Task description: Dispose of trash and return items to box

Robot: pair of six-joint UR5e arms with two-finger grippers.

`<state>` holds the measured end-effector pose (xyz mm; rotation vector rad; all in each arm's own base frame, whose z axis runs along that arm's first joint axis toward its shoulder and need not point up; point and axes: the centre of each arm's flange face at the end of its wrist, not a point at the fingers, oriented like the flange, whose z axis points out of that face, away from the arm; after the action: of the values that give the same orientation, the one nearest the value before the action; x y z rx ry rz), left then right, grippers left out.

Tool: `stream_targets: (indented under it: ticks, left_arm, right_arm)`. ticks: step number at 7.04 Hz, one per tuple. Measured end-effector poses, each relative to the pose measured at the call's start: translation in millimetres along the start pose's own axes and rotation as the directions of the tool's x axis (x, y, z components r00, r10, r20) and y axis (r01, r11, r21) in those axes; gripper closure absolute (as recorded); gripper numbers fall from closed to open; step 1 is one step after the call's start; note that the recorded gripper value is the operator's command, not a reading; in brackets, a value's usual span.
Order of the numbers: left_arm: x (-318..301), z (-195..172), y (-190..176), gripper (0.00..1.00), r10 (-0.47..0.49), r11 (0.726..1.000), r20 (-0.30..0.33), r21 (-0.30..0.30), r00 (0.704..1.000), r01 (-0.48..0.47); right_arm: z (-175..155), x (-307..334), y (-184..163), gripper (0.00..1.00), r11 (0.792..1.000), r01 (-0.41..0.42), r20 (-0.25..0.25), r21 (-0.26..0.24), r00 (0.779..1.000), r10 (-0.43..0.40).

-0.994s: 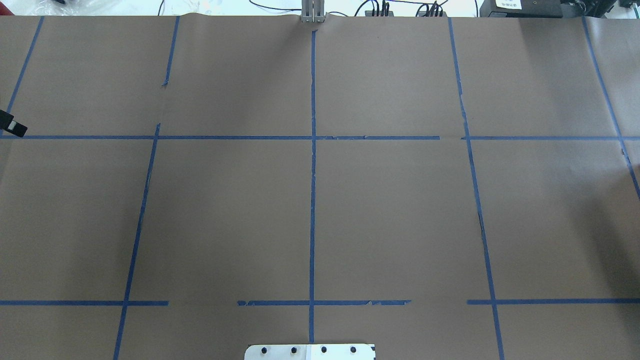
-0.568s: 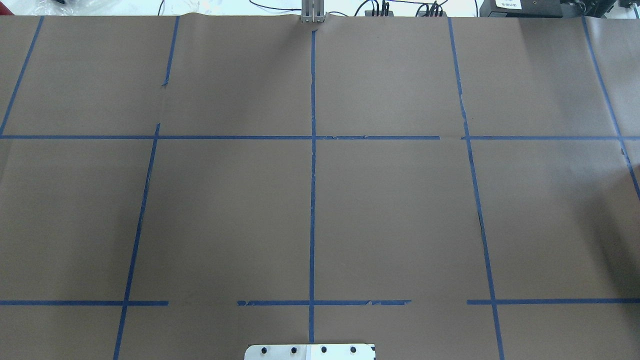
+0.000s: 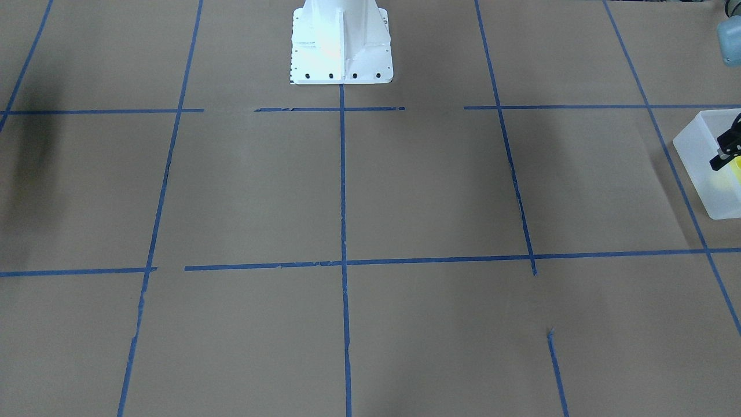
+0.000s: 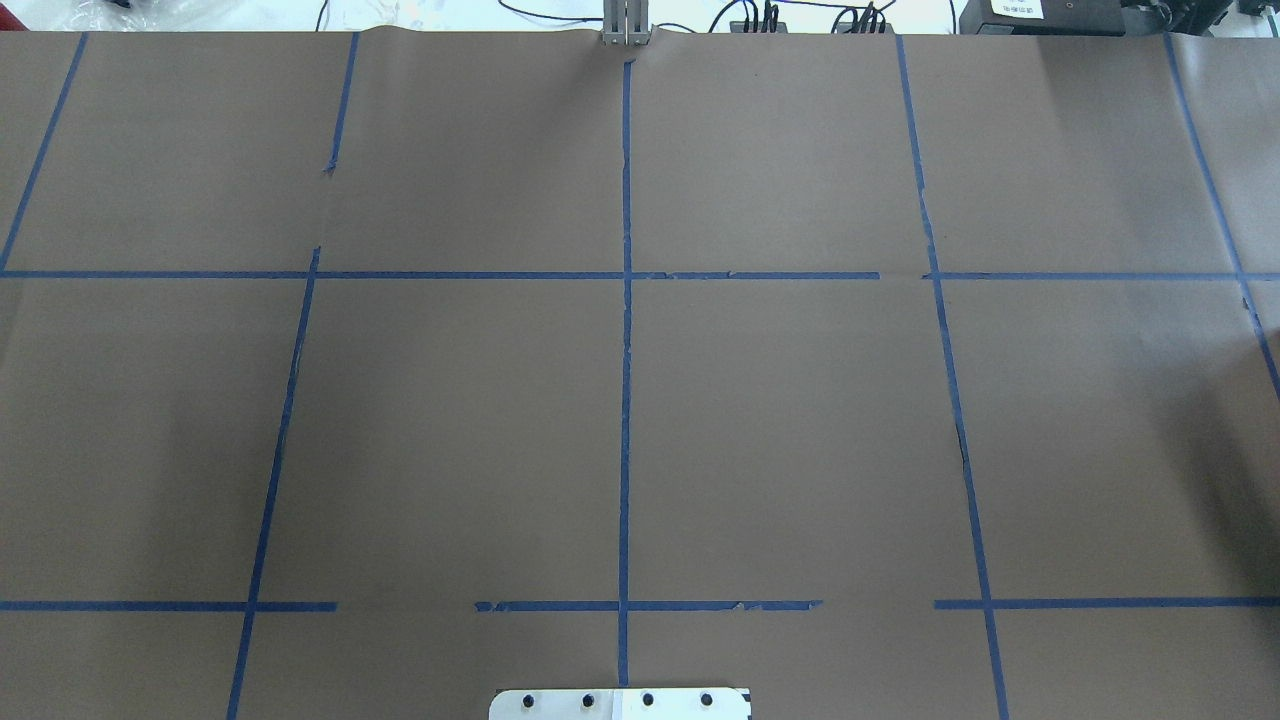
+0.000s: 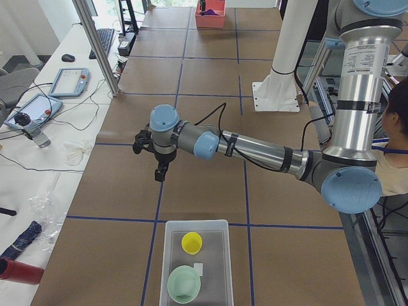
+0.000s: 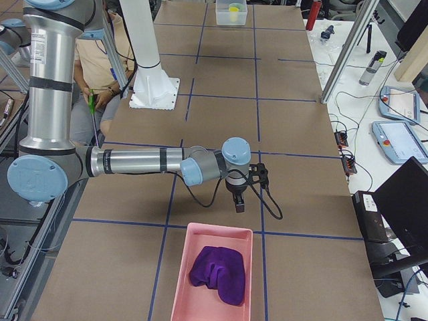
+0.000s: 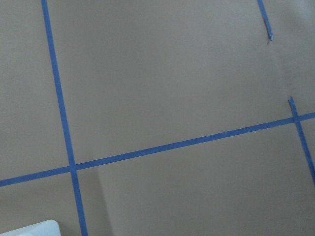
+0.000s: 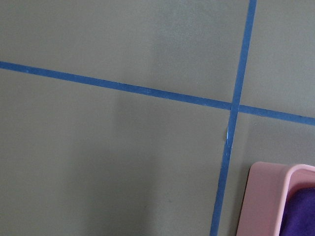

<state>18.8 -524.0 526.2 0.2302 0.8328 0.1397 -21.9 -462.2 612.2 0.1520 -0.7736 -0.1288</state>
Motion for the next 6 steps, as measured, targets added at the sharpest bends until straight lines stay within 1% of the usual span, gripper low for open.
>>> stream_targets:
  ticks: [3, 6]
  left_arm:
    - [-19, 8, 5, 0.0, -0.034, 0.999, 0.009, -0.019, 0.999, 0.034]
    - [-38, 3, 6, 0.0, -0.069, 0.998, 0.017, -0.011, 0.997, 0.069]
  right_arm:
    - [0, 0, 0, 0.0, 1.0, 0.002, 0.001, 0.001, 1.0, -0.002]
    - [4, 4, 2, 0.0, 1.0, -0.006, 0.0, -0.01, 1.0, 0.006]
